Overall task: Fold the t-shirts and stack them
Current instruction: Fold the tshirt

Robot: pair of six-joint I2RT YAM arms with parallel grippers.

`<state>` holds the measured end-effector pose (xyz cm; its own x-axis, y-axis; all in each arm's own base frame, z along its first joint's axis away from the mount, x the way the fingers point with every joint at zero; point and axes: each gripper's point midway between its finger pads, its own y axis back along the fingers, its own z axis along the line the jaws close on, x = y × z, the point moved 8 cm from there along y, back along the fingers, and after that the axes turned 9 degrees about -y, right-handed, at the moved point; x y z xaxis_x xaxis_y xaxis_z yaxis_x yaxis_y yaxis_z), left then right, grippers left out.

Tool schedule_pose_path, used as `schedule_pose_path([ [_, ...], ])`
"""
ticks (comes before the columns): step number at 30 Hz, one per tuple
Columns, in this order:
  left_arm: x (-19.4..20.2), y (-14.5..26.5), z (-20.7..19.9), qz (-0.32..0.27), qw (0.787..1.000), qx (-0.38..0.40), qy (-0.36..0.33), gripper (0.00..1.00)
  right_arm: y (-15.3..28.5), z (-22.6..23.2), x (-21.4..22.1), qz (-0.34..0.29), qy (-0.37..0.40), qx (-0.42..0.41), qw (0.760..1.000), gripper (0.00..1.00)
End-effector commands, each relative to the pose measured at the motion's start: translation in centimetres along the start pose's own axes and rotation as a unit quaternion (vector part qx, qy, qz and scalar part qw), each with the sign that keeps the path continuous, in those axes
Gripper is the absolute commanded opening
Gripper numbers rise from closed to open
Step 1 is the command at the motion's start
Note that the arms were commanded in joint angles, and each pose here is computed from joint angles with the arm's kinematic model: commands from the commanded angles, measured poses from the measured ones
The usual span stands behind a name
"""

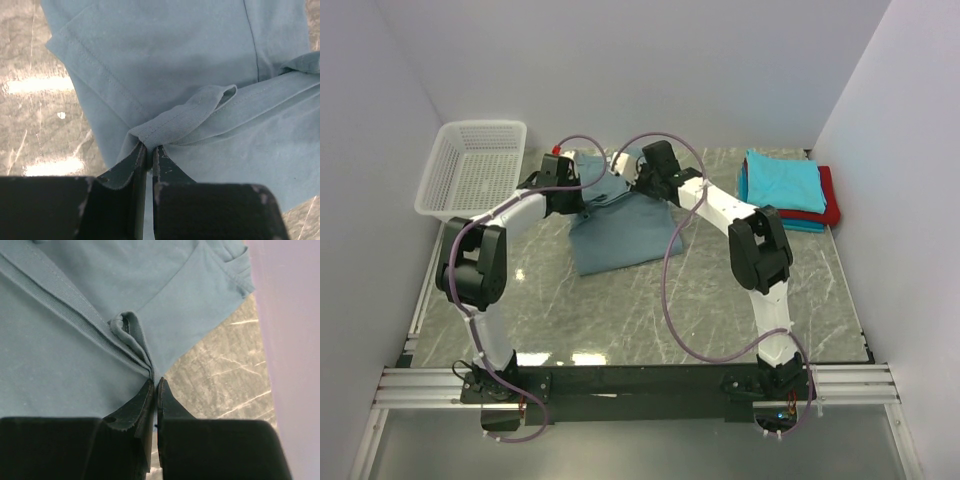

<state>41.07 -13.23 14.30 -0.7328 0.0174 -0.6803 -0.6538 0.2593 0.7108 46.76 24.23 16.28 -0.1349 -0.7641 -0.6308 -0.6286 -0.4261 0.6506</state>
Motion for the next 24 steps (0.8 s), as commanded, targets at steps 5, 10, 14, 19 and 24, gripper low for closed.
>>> schedule_pose_path([
  [5,-3.7,0.1,1.1,-0.043,0.998,-0.043,0.01,0.39,-1.5,-2.9,-1.3,-0.018,-0.047,0.112,0.992,0.41],
  [10,-8.0,4.0,3.3,-0.124,0.985,-0.117,0.031,0.59,-0.9,-5.4,-2.0,-0.039,-0.11,0.197,0.973,0.56],
  [14,-9.4,8.7,3.0,-0.185,0.977,-0.105,-0.015,0.68,3.1,-6.5,-2.8,-0.072,-0.122,0.175,0.974,0.57],
  [19,-6.0,12.4,0.1,-0.205,0.97,0.048,-0.118,0.73,7.8,-3.1,-0.2,-0.109,-0.04,-0.032,0.993,0.57],
  [24,1.7,13.2,-3.7,-0.194,0.926,0.103,-0.306,0.73,12.9,2.4,3.6,-0.146,0.117,-0.181,0.966,0.59],
])
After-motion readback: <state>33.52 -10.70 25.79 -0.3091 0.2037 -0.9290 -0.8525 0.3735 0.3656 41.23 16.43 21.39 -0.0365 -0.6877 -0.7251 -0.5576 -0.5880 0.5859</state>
